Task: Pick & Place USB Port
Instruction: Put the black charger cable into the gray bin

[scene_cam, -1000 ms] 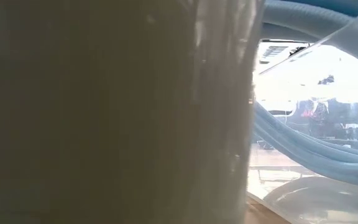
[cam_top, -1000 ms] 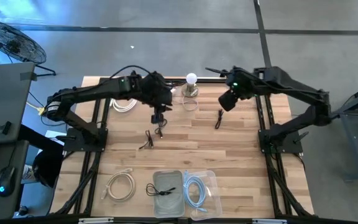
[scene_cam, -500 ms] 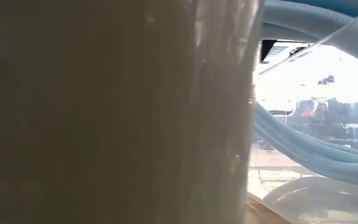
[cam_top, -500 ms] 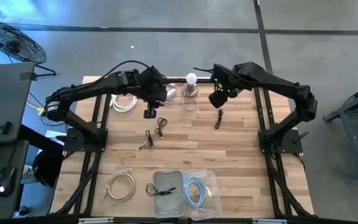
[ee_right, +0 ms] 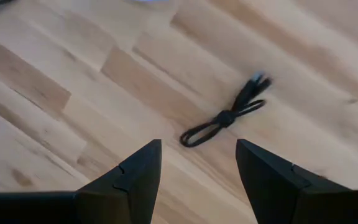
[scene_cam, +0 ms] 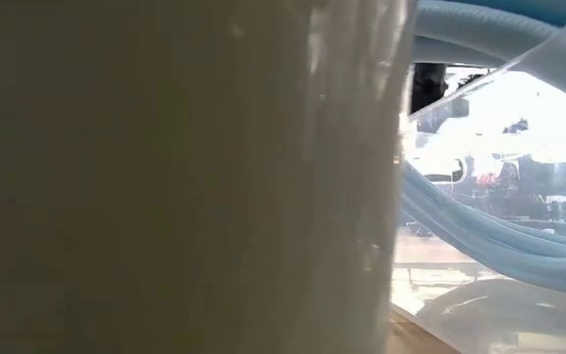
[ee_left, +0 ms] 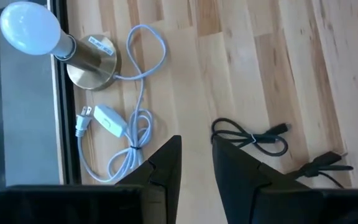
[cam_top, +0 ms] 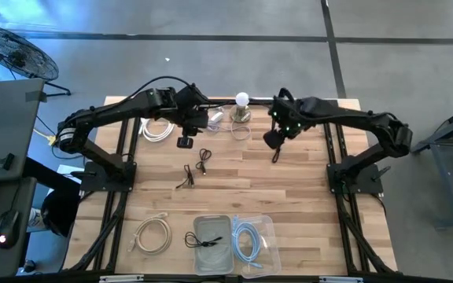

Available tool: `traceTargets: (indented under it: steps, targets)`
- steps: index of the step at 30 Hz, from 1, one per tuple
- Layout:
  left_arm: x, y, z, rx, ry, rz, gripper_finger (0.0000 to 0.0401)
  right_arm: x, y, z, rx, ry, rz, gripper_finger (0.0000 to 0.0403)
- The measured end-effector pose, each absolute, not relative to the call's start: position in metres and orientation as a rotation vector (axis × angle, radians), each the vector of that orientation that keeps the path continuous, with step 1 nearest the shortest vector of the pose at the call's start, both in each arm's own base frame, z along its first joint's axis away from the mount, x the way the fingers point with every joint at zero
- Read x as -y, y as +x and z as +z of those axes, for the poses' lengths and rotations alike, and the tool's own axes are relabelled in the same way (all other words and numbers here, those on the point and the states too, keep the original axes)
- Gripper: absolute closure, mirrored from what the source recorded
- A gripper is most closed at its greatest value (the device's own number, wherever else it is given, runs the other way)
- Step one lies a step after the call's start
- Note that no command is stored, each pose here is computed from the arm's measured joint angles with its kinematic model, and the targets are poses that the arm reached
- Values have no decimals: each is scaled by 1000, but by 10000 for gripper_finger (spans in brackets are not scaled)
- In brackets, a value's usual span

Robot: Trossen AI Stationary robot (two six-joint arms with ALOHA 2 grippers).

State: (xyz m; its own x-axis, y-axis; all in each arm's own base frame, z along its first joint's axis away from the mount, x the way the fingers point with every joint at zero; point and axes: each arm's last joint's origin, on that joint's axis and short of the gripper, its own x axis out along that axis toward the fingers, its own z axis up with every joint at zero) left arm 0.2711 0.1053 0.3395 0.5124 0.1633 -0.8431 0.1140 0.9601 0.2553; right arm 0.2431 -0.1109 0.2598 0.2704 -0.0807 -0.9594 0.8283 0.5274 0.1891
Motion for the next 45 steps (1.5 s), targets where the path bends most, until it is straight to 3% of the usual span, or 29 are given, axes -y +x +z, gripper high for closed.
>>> traceTargets:
  steps: [7, 13, 38, 45]
  targets:
    - [-106, 273, 341, -1017, 305, 36, 313, 109, 228, 214, -1171, 910, -806, 203]
    - [-106, 274, 341, -1008, 308, 40, 313, 110, 224, 199, -1145, 967, -825, 203]
    - [-105, 270, 339, -1045, 290, 30, 313, 120, 229, 198, -1056, 959, -729, 202]
    - [-105, 270, 339, -1045, 290, 30, 313, 118, 225, 194, -1096, 977, -745, 176]
